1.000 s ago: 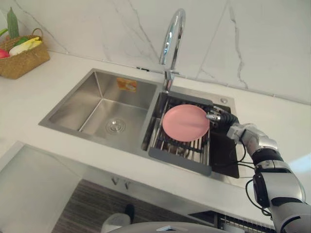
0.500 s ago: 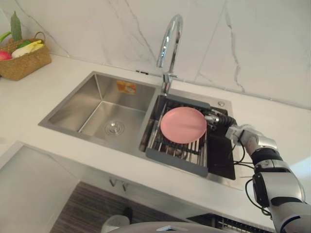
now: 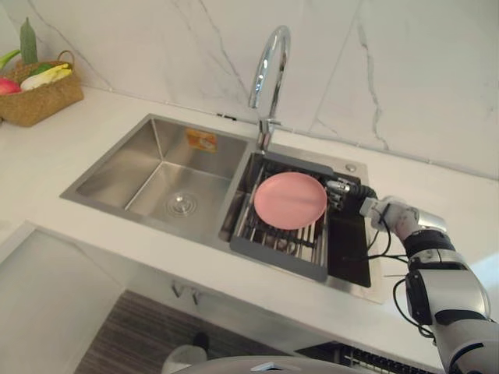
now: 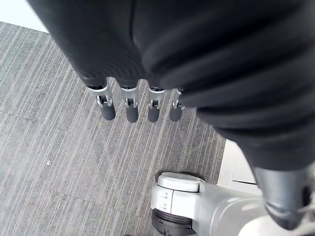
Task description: Walk over to the sink, pick up the cup, carry it to the dishwasher, place the cup inside the dishwasher, then close the dishwasher door
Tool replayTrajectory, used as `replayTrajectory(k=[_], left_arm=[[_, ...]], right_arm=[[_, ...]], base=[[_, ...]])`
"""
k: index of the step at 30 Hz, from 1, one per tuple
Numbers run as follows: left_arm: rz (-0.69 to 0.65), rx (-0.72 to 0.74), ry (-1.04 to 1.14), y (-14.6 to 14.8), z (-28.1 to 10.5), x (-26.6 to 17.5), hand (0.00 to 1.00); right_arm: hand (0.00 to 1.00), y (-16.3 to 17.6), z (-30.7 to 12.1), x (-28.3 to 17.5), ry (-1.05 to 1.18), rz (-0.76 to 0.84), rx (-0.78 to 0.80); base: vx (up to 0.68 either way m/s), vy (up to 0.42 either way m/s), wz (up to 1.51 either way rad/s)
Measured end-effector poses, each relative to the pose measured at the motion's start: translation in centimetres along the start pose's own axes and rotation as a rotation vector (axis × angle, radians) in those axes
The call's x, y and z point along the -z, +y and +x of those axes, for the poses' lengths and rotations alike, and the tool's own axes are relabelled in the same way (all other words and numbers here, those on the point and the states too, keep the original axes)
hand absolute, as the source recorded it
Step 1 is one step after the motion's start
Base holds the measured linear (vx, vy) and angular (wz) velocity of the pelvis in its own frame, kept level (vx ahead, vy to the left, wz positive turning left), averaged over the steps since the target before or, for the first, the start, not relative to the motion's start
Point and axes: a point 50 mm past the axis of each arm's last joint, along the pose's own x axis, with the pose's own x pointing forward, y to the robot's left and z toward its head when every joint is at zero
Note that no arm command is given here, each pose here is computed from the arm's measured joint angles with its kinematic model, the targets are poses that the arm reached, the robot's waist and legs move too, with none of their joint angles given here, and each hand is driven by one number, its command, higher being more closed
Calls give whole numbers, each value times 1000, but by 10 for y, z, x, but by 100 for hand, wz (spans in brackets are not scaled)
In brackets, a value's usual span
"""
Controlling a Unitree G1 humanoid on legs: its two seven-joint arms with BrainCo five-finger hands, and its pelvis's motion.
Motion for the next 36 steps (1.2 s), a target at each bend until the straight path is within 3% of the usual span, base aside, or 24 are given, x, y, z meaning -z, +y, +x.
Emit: replayTrajectory(k=[10, 17, 20, 36], left_arm=[[11, 2, 3, 0, 0, 1, 0], [27, 1, 2, 3, 0, 0, 0], [45, 1, 4, 4, 0, 0, 0], [48, -7, -1, 9, 0, -1, 0]], right_arm=[[0, 0, -4, -7, 89, -97, -48], [0, 11, -3, -18, 249, -420, -98], [0, 13, -2, -18, 295, -487, -98], [0, 11, -3, -17, 289, -380, -82]], base=[[-7, -10, 3], [-7, -23, 2], [0, 0, 0], [0, 0, 0]])
